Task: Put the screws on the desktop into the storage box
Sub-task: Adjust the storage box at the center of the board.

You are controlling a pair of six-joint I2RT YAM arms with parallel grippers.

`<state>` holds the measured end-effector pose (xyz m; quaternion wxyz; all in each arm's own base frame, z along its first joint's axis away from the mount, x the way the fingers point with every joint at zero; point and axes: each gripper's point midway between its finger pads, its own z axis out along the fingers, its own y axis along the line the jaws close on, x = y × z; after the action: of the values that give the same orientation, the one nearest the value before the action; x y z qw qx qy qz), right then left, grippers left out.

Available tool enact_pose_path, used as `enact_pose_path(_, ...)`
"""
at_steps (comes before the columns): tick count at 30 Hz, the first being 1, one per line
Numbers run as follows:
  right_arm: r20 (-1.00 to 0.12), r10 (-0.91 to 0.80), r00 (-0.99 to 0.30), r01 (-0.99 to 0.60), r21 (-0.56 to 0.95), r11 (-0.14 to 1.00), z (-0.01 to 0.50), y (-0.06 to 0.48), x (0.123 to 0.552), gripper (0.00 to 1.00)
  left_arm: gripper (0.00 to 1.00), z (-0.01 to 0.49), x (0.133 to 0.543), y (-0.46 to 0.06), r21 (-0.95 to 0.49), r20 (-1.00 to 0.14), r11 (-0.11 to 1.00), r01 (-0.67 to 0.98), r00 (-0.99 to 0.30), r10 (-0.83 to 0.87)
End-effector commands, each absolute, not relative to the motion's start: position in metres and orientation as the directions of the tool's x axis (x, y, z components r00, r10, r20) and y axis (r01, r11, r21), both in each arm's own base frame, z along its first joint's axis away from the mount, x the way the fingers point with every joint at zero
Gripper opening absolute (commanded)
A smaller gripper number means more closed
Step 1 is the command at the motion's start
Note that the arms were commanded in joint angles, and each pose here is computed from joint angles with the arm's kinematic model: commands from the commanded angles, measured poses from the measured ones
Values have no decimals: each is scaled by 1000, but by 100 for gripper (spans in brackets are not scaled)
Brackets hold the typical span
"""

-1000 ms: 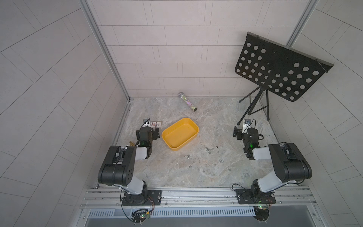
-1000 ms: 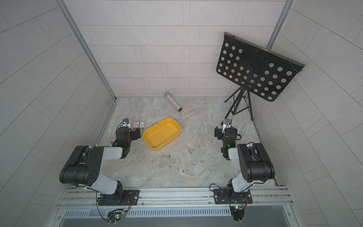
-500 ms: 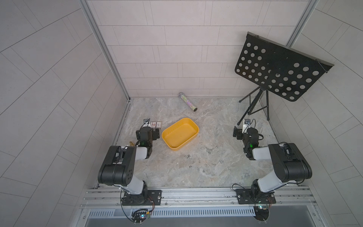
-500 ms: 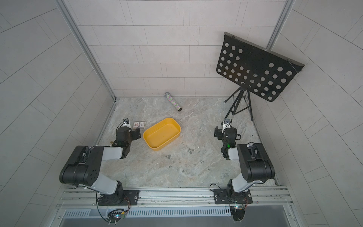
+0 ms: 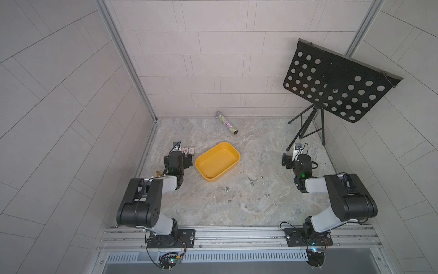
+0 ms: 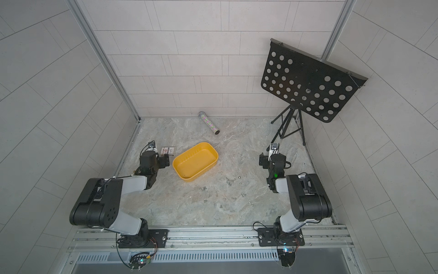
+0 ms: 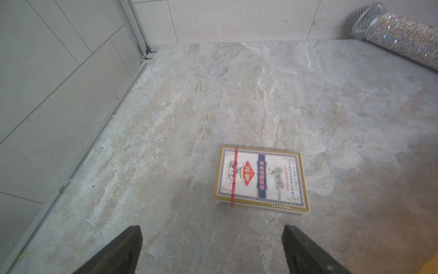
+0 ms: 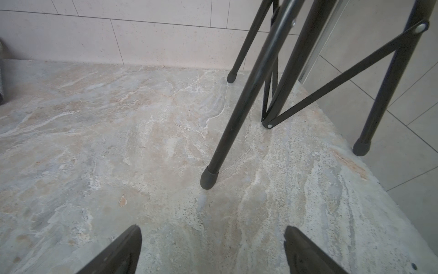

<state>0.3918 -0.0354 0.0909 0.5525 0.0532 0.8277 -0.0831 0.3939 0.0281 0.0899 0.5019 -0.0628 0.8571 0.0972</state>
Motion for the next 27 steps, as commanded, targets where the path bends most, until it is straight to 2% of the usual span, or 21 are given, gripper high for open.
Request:
enact_pose_path(1, -915, -3, -404, 237, -107, 966, 118, -43, 396, 95, 100, 120, 388, 39, 93, -867, 948, -304, -493, -73)
enact_pose_path(4, -898, -8, -441, 247, -130, 960, 131, -37, 397, 94, 100, 135, 376, 38, 154, -841, 921, -358, -537, -68)
enact_pose_path(8, -867, 143, -478, 296, -5, 955, 156, -32, 399, 90, 100, 145, 358, 25, 217, -790, 904, -369, -611, -59)
enact_pose_path(12, -834, 173, -524, 291, 15, 957, 175, -26, 391, 90, 100, 153, 339, 15, 193, -760, 911, -365, -642, -96)
enact_pose_path(19, -796, 221, -563, 284, 65, 957, 183, -19, 366, 91, 100, 173, 310, -1, 63, -725, 945, -321, -666, -178)
enact_pose_path(27, -693, 191, -695, 170, 100, 980, 188, 22, 352, 90, 99, 173, 252, 3, 136, -522, 949, -284, -834, -175)
